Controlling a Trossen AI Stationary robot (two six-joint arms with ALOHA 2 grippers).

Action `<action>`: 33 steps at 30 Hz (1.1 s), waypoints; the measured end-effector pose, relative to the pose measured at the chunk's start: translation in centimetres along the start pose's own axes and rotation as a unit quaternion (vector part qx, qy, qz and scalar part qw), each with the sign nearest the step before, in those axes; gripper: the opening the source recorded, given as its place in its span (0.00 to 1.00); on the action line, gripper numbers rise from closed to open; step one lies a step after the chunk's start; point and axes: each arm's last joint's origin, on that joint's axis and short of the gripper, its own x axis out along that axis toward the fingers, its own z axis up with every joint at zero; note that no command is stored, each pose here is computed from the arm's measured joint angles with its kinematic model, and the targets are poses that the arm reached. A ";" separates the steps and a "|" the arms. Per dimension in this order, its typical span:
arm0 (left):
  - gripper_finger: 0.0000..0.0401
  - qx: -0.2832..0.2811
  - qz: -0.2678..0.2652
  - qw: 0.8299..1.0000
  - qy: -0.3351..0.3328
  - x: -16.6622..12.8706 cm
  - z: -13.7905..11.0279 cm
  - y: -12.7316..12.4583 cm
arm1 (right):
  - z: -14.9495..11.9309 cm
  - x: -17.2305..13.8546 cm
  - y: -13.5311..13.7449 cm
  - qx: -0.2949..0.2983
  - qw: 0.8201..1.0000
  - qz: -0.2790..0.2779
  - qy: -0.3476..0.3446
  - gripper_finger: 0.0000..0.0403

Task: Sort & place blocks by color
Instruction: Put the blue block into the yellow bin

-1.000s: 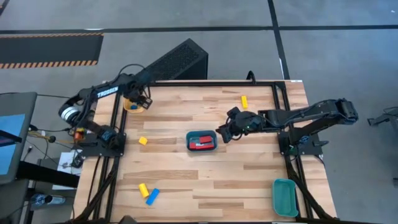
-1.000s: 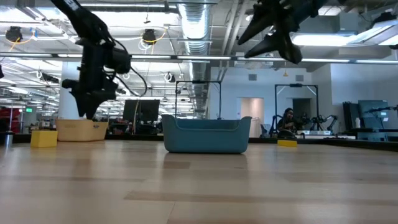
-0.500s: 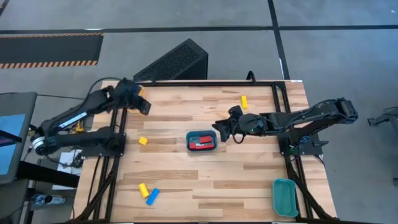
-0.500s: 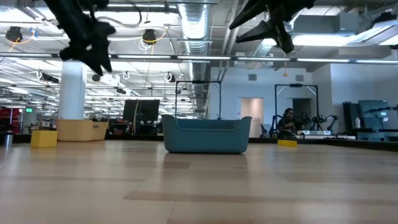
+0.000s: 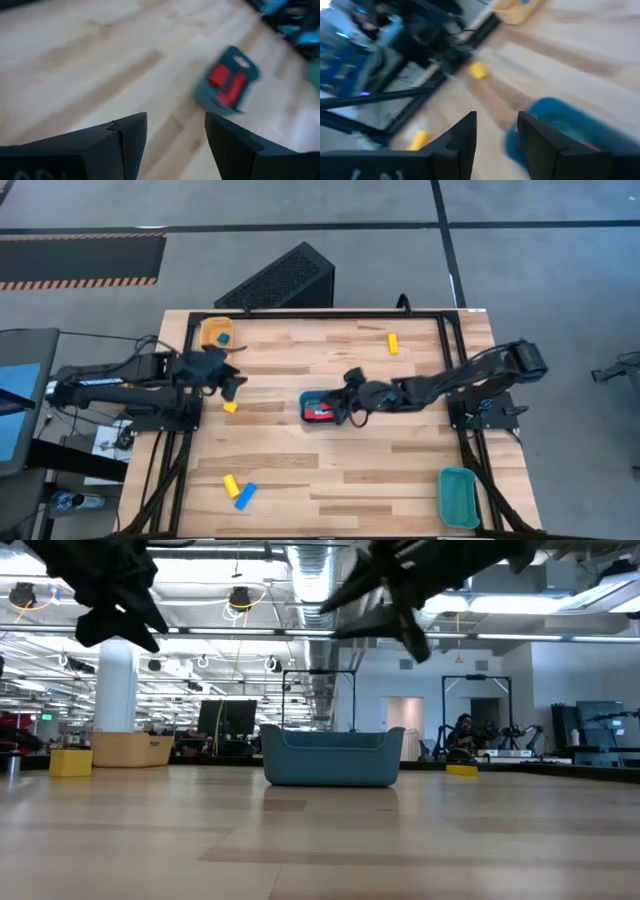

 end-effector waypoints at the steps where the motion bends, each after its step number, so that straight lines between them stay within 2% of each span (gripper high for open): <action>1: 0.46 0.001 -0.013 1.000 -0.002 0.0 -0.3 -0.3 | -0.4 0.5 0.4 0.004 1.000 0.015 -0.004 0.40; 5: 0.45 0.018 -0.019 0.999 -0.021 -0.2 -1.7 -1.0 | -1.0 1.9 2.6 -0.011 0.998 0.061 -0.018 0.37; 11: 0.39 0.046 -0.057 0.997 -0.036 -1.1 -2.8 -2.0 | -1.5 3.1 5.8 -0.058 0.996 0.067 -0.002 0.31; 14: 0.36 0.072 -0.060 0.995 -0.019 -1.3 -3.5 -2.1 | -1.5 3.5 7.1 -0.076 0.996 0.055 0.011 0.29; 18: 0.33 0.081 -0.044 0.996 0.003 -1.3 -4.2 -1.9 | -1.6 4.2 8.7 -0.099 0.995 0.012 0.024 0.27; 23: 0.29 0.099 -0.061 0.993 0.009 -1.6 -4.7 -2.2 | -2.2 4.5 11.5 -0.123 0.992 -0.016 0.020 0.27; 26: 0.28 0.129 -0.068 0.989 0.004 -2.1 -4.6 -2.1 | -3.0 4.9 12.6 -0.170 0.985 -0.038 0.015 0.27; 30: 0.25 0.163 -0.084 0.983 -0.013 -3.3 -3.8 -1.9 | -3.7 6.5 12.8 -0.256 0.965 -0.053 0.018 0.27; 33: 0.23 0.155 -0.115 0.981 -0.015 -4.2 -3.2 -1.7 | -3.7 7.7 13.2 -0.265 0.963 -0.047 0.017 0.27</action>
